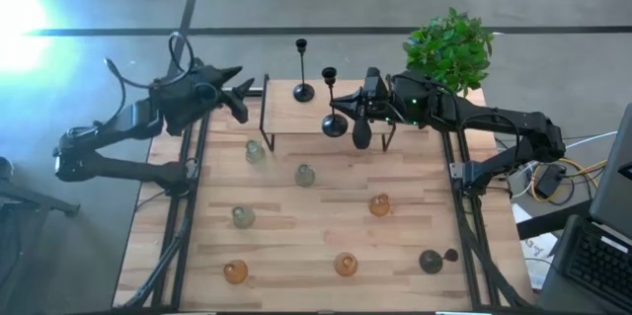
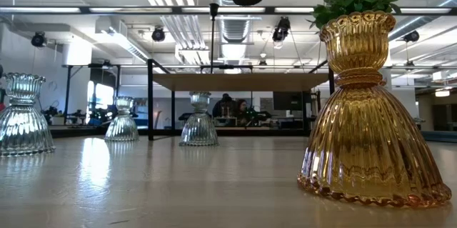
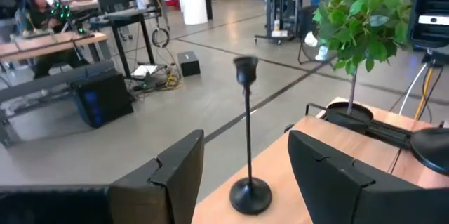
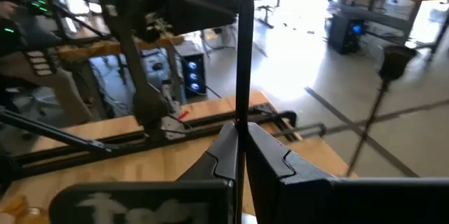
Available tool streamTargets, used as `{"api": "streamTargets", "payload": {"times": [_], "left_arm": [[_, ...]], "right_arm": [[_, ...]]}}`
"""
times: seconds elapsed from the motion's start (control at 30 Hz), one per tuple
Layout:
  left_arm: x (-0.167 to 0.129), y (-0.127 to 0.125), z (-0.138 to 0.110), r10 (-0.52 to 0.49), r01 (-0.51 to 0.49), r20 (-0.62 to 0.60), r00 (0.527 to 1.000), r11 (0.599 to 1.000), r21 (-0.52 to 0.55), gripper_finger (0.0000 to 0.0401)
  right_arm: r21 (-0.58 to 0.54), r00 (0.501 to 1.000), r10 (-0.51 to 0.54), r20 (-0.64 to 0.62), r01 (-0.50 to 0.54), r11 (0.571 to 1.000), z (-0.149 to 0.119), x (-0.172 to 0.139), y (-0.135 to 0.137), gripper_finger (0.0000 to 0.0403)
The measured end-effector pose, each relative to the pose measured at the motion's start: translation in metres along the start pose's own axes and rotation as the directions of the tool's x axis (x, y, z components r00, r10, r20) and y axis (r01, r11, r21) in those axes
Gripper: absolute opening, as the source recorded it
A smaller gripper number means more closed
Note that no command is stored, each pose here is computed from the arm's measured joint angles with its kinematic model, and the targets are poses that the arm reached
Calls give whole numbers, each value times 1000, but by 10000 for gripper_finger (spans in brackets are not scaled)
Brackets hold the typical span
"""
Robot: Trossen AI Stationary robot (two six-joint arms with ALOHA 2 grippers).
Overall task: Pick & Place candle stick holders
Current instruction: Put the left black candle holder on the shelf
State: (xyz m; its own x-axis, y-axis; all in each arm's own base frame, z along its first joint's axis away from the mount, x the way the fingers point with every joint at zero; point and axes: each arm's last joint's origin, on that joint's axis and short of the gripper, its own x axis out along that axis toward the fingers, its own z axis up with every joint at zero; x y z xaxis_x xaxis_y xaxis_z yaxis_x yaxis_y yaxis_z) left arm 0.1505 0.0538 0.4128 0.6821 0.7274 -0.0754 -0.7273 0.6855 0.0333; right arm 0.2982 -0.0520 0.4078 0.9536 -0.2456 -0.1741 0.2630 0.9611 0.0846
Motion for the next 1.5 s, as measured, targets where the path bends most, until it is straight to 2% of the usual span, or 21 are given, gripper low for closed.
{"api": "streamTargets", "payload": {"times": [0.3,0.57,0.83,1.03,1.17,1.27,1.5], "left_arm": [[-11,10,-57,73,-70,39,997,995,-75,213],[-18,16,-81,130,-119,102,986,987,-107,213],[-19,18,-87,167,-155,131,977,983,-98,213],[-18,19,-88,226,-215,118,967,972,-98,213],[-18,19,-88,246,-235,116,962,967,-102,213],[-18,19,-88,246,-235,116,962,967,-102,213],[-18,19,-88,246,-235,115,962,967,-104,213]], "right_arm": [[-46,994,-99,-45,97,994,-15,4,-7,8],[-72,982,-158,101,166,984,-51,19,-28,8],[-11,944,-273,183,279,960,-85,21,-63,8],[7,921,-346,176,351,936,-91,20,-85,8],[53,901,-395,180,392,918,-93,22,-92,8],[41,887,-426,175,426,904,-94,28,-92,8],[46,880,-439,179,439,897,-107,51,-94,8]]}}
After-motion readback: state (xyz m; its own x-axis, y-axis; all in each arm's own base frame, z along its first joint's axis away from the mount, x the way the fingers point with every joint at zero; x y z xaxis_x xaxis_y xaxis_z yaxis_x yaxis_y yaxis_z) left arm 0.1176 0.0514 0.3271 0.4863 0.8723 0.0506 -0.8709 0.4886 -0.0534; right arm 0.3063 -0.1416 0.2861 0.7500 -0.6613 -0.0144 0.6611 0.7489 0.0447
